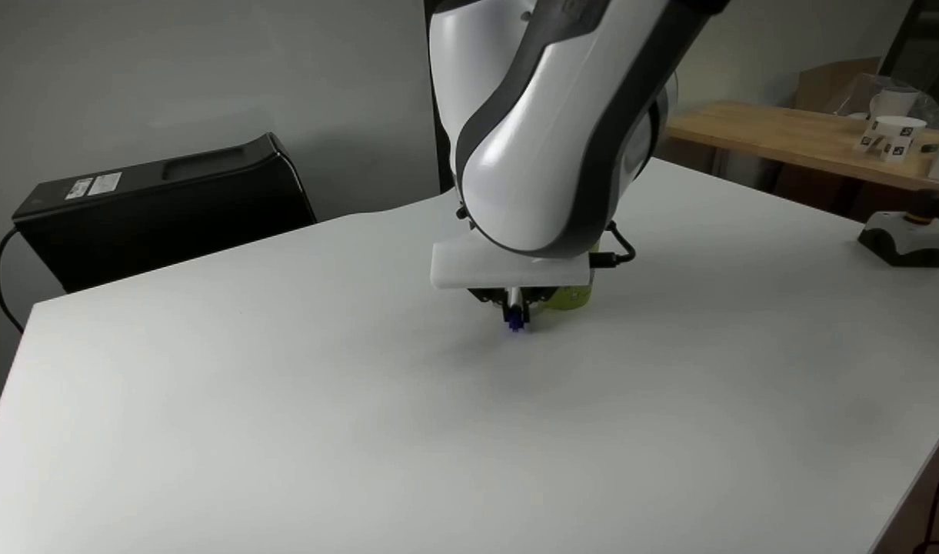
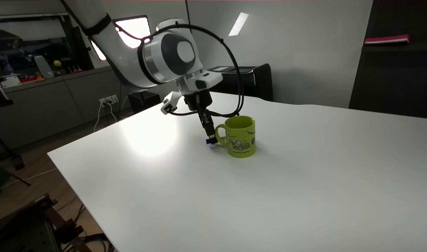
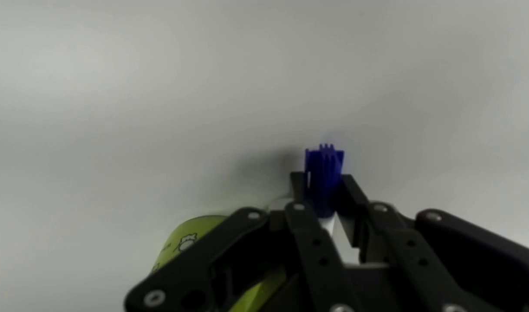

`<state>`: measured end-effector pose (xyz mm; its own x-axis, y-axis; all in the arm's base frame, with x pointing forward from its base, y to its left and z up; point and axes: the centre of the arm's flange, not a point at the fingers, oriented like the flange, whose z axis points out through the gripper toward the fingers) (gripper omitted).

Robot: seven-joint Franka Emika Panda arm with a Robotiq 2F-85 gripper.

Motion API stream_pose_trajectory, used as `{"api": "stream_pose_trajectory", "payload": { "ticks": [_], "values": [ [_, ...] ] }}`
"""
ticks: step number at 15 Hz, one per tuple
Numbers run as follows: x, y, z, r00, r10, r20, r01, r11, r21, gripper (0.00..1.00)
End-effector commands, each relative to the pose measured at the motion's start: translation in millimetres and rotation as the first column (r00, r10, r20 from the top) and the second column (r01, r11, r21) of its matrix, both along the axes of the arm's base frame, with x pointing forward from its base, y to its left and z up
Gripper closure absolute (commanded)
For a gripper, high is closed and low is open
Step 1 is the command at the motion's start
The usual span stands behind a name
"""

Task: Put the blue marker inside the yellow mug

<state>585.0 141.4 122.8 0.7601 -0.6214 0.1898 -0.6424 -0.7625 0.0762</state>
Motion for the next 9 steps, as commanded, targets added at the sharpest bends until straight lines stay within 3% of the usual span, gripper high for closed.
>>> {"api": "stream_pose_trajectory", "payload": {
  "ticks": [1,9],
  "values": [
    [7,8,23,1.0,-0.004,-0.006,0.004,1.0,0.01,0.94],
    [15,29,102,0.994,0.066,-0.09,-0.056,0.992,0.115,0.94]
  ]
}}
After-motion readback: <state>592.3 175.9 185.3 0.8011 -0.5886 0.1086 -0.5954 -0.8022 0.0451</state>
